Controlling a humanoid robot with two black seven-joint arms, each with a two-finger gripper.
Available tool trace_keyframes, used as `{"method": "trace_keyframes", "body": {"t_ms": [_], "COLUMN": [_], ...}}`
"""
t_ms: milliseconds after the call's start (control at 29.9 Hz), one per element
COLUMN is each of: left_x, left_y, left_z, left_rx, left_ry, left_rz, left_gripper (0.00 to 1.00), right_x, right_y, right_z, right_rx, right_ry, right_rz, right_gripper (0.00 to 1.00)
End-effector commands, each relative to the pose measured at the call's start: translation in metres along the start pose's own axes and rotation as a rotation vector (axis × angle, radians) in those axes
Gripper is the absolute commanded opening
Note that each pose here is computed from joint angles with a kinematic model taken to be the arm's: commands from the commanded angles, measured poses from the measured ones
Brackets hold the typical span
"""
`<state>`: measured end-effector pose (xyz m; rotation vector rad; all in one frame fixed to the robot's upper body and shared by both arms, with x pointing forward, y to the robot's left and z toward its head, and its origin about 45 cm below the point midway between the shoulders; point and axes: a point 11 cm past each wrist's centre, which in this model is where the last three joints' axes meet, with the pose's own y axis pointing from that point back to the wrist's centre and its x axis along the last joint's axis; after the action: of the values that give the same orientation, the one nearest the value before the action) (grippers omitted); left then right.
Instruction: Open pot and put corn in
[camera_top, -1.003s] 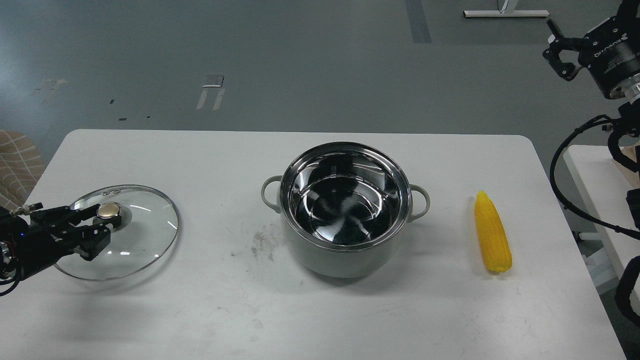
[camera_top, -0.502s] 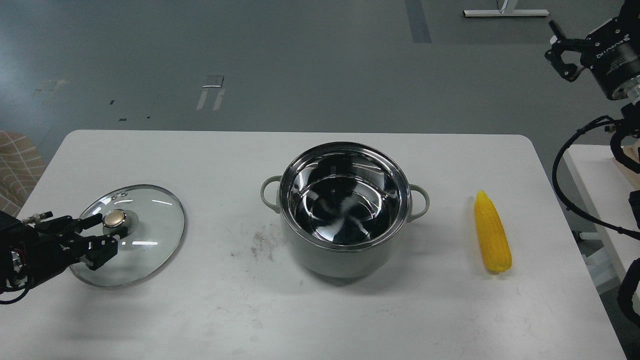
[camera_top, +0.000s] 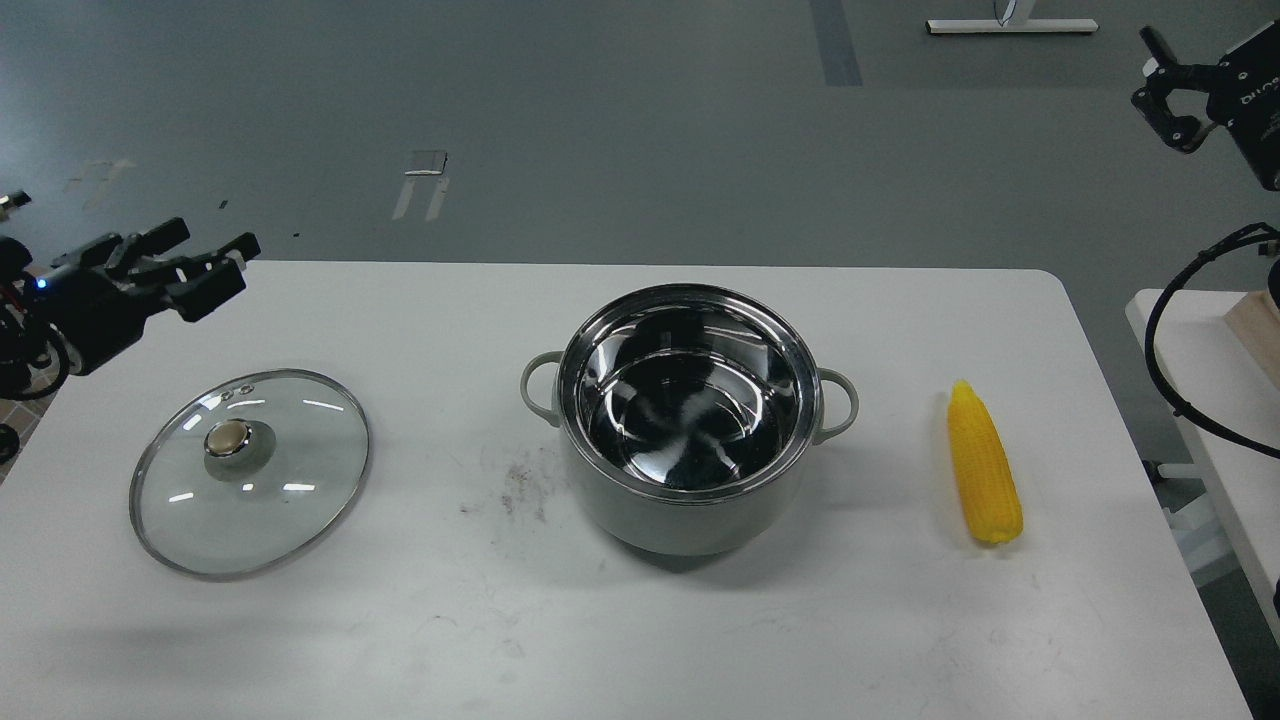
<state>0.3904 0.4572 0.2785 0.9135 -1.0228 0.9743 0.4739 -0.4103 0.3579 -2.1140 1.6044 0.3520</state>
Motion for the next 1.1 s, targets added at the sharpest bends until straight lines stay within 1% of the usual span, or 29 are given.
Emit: {"method": "trace_keyframes", "body": {"t_ms": [0, 33, 100, 167, 201, 234, 368, 401, 435, 502, 568, 635, 702, 736, 769, 836, 869, 903, 970, 1070], "left_x": [0.052, 0.052, 0.064, 0.072, 0.074, 0.076, 0.078, 0.078, 0.082, 0.086, 0.101, 0.112, 0.114, 0.115, 0.116, 0.104, 0.102, 0.098, 0.095, 0.094], "left_y": [-0.051, -0.051, -0.064, -0.081, -0.085, -0.092, -0.096, -0.097, -0.099, -0.100, -0.096, -0.090, -0.089, -0.090, -0.090, -0.097, -0.098, -0.101, -0.104, -0.105], "left_z": [0.041, 0.041, 0.049, 0.059, 0.063, 0.070, 0.073, 0.076, 0.081, 0.083, 0.081, 0.071, 0.069, 0.069, 0.067, 0.060, 0.059, 0.062, 0.065, 0.067], "left_rx": [-0.099, -0.099, -0.115, -0.140, -0.151, -0.177, -0.258, -0.280, -0.332, -0.378, -0.478, -0.540, -0.581, -0.622, -0.632, -0.575, -0.566, -0.563, -0.563, -0.562], "left_ry": [0.275, 0.276, 0.393, 0.572, 0.628, 0.755, 1.110, 1.159, 1.252, 1.337, 1.468, 1.541, 1.592, 1.638, 1.653, 1.697, 1.703, 1.710, 1.713, 1.714], "left_rz": [0.160, 0.160, 0.221, 0.286, 0.302, 0.328, 0.340, 0.334, 0.329, 0.340, 0.374, 0.420, 0.442, 0.459, 0.471, 0.472, 0.470, 0.461, 0.452, 0.446], "left_gripper": [0.88, 0.88, 0.89, 0.92, 0.93, 0.94, 0.96, 0.96, 0.96, 0.97, 0.97, 0.97, 0.97, 0.97, 0.97, 0.98, 0.98, 0.98, 0.98, 0.98], "right_x": [-0.001, -0.001, -0.006, -0.016, -0.019, -0.023, -0.028, -0.028, -0.030, -0.033, -0.040, -0.044, -0.041, -0.037, -0.035, -0.029, -0.028, -0.027, -0.029, -0.027], "right_y": [0.014, 0.014, 0.021, 0.025, 0.026, 0.029, 0.037, 0.039, 0.041, 0.042, 0.050, 0.057, 0.063, 0.069, 0.071, 0.077, 0.079, 0.085, 0.088, 0.103], "right_z": [-0.010, -0.010, -0.017, -0.022, -0.023, -0.023, -0.022, -0.022, -0.020, -0.016, -0.001, 0.011, 0.020, 0.031, 0.037, 0.062, 0.071, 0.094, 0.112, 0.148], "right_rx": [-0.036, -0.036, -0.089, -0.179, -0.204, -0.250, -0.363, -0.380, -0.415, -0.450, -0.520, -0.564, -0.608, -0.658, -0.681, -0.759, -0.775, -0.813, -0.835, -0.890], "right_ry": [0.111, 0.111, 0.229, 0.410, 0.463, 0.561, 0.857, 0.907, 1.009, 1.113, 1.282, 1.369, 1.423, 1.486, 1.518, 1.639, 1.659, 1.680, 1.690, 1.705], "right_rz": [-0.020, -0.020, -0.042, -0.082, -0.091, -0.105, -0.126, -0.127, -0.137, -0.153, -0.203, -0.243, -0.263, -0.284, -0.295, -0.340, -0.357, -0.401, -0.434, -0.486], "right_gripper": [1.00, 1.00, 1.00, 1.00, 1.00, 1.00, 1.00, 1.00, 1.00, 1.00, 1.00, 1.00, 1.00, 1.00, 1.00, 1.00, 1.00, 1.00, 1.00, 1.00]}}
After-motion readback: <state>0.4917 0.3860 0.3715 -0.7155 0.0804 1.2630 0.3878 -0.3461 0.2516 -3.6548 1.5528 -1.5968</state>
